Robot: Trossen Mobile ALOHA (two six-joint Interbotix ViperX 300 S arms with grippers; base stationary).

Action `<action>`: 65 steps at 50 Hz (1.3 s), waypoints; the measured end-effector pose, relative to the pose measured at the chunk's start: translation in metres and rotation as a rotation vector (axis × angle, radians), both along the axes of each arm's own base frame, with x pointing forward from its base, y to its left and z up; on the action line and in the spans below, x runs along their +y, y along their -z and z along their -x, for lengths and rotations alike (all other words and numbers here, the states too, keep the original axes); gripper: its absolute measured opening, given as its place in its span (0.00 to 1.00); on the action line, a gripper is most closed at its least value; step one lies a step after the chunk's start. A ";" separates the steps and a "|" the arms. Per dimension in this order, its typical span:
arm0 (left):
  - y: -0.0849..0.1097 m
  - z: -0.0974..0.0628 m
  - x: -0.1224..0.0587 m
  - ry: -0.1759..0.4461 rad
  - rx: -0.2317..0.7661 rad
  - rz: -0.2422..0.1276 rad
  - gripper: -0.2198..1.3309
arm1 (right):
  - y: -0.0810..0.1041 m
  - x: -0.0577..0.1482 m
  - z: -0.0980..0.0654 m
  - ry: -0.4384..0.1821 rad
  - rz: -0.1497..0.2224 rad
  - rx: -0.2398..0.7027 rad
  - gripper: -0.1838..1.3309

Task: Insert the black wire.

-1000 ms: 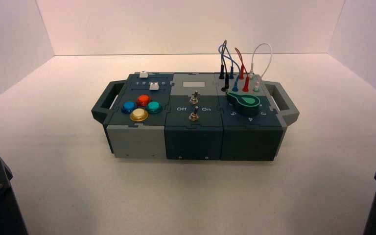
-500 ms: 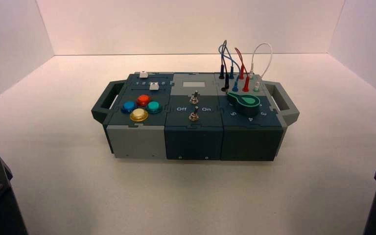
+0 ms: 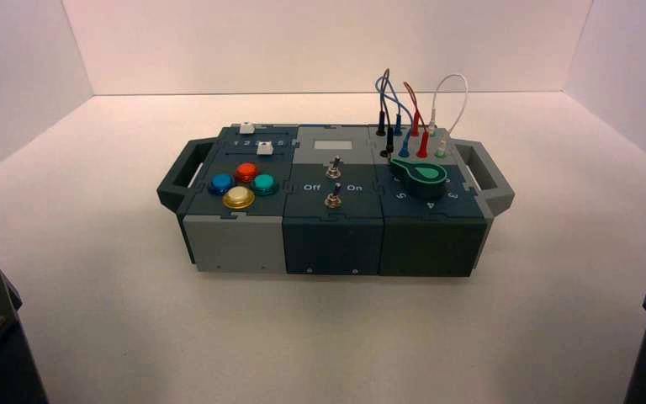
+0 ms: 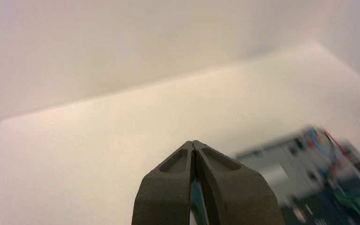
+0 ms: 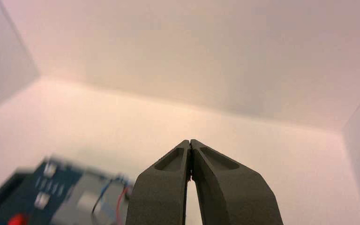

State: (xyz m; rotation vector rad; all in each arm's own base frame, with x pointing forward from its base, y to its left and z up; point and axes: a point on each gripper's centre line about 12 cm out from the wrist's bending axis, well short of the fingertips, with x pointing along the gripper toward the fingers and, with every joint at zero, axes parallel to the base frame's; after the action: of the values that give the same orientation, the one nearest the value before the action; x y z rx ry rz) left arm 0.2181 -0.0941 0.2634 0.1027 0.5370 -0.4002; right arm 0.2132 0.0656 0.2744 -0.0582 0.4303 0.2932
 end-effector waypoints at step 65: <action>0.066 0.024 -0.082 0.443 0.517 -0.114 0.04 | 0.059 0.072 -0.003 -0.250 0.131 0.598 0.48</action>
State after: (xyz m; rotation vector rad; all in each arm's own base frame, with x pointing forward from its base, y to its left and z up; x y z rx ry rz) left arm 0.1943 -0.1764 0.1971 0.2327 1.0542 -0.8387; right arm 0.2165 0.1372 0.2153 -0.1544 1.0405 0.5314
